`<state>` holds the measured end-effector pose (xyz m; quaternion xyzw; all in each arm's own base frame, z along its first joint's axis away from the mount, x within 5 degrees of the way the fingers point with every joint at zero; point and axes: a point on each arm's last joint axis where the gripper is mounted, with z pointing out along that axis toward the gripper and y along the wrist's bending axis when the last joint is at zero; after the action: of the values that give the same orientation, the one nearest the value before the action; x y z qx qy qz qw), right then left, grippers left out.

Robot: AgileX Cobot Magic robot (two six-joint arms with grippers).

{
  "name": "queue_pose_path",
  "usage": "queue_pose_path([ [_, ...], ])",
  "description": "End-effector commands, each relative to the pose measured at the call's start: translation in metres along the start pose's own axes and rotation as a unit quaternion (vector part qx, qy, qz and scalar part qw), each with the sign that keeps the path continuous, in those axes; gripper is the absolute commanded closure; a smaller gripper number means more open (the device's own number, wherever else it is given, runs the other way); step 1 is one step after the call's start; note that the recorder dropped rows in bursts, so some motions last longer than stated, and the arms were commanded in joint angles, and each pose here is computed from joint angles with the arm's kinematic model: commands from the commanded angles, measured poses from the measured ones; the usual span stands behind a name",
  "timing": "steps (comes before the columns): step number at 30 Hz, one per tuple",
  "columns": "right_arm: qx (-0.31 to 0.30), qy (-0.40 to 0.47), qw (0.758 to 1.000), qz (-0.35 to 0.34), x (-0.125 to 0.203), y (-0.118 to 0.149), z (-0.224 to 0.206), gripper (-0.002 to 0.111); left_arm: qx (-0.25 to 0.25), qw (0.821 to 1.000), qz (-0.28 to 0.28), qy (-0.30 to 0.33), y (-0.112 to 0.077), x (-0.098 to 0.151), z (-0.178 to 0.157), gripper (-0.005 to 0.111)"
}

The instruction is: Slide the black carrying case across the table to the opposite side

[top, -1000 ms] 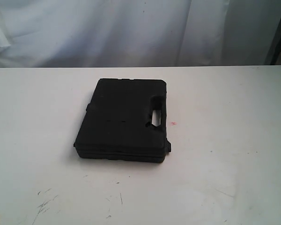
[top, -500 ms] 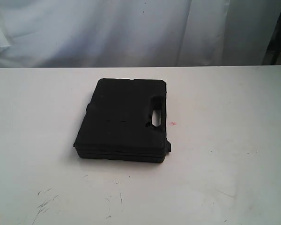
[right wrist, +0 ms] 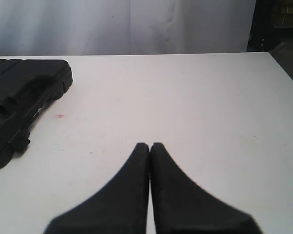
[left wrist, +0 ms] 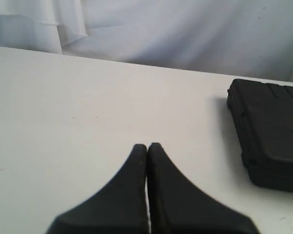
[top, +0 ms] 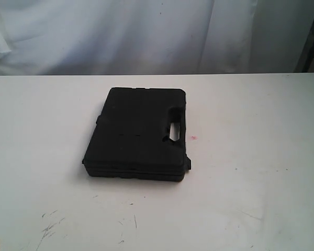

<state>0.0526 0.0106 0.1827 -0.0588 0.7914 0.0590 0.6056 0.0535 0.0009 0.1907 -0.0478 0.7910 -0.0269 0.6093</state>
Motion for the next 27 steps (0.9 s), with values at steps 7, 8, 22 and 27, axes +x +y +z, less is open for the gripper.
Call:
queue_pose_path([
  [7,0.003,-0.004,1.000,0.003,0.0004,-0.0004,0.0000,0.108,-0.004,1.000,0.007,0.006,0.0008,0.0034,-0.0008,0.107],
  [8,0.003,-0.004,1.000,0.003,0.0004,-0.0004,0.0000,0.108,-0.004,1.000,0.008,0.007,0.0009,0.0043,-0.0005,0.107],
  [22,0.003,-0.004,1.000,0.003,0.0004,-0.0004,0.0000,0.108,-0.002,0.999,0.044,-0.015,0.0010,0.0057,0.0022,0.107],
  [27,0.003,-0.004,1.000,0.003,0.0004,-0.0004,0.0000,0.108,-0.002,0.999,0.044,-0.015,0.0010,0.0057,0.0022,0.107],
])
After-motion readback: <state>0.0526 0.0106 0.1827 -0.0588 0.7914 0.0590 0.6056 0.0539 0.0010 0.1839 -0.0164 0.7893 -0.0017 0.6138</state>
